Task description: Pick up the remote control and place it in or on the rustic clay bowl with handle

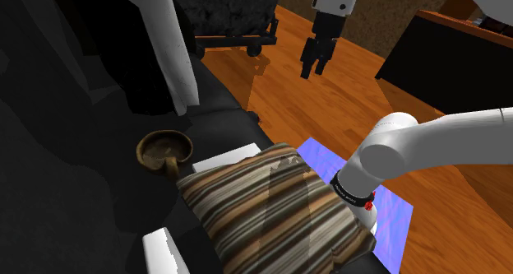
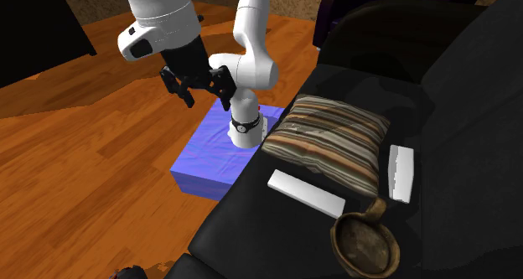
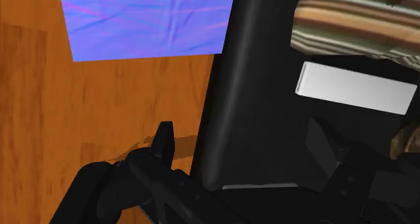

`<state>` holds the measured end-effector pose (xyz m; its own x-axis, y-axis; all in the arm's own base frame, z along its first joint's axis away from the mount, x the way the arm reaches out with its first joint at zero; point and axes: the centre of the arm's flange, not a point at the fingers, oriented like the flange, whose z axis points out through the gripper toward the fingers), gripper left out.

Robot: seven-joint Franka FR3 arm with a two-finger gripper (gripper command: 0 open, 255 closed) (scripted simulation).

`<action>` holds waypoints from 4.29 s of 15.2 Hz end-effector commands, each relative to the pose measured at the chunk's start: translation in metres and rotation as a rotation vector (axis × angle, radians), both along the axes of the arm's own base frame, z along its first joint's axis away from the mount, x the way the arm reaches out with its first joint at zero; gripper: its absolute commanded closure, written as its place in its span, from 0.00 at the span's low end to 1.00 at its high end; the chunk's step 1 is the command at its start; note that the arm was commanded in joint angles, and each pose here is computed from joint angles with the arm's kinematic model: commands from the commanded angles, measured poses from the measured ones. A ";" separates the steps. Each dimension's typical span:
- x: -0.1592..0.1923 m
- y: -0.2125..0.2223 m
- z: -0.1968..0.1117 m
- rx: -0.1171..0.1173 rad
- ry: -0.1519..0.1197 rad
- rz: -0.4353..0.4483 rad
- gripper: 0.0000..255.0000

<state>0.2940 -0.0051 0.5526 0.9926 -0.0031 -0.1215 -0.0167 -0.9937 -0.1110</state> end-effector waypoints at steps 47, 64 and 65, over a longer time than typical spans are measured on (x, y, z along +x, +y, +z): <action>0.022 0.280 -0.228 -0.008 -0.162 1.143 1.00; 0.022 0.280 -0.163 -0.008 -0.162 1.143 1.00; 0.022 0.280 -0.158 -0.008 -0.162 1.143 1.00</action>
<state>0.3152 0.2758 0.3883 0.4206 0.9072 0.0040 0.9070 -0.4204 -0.0231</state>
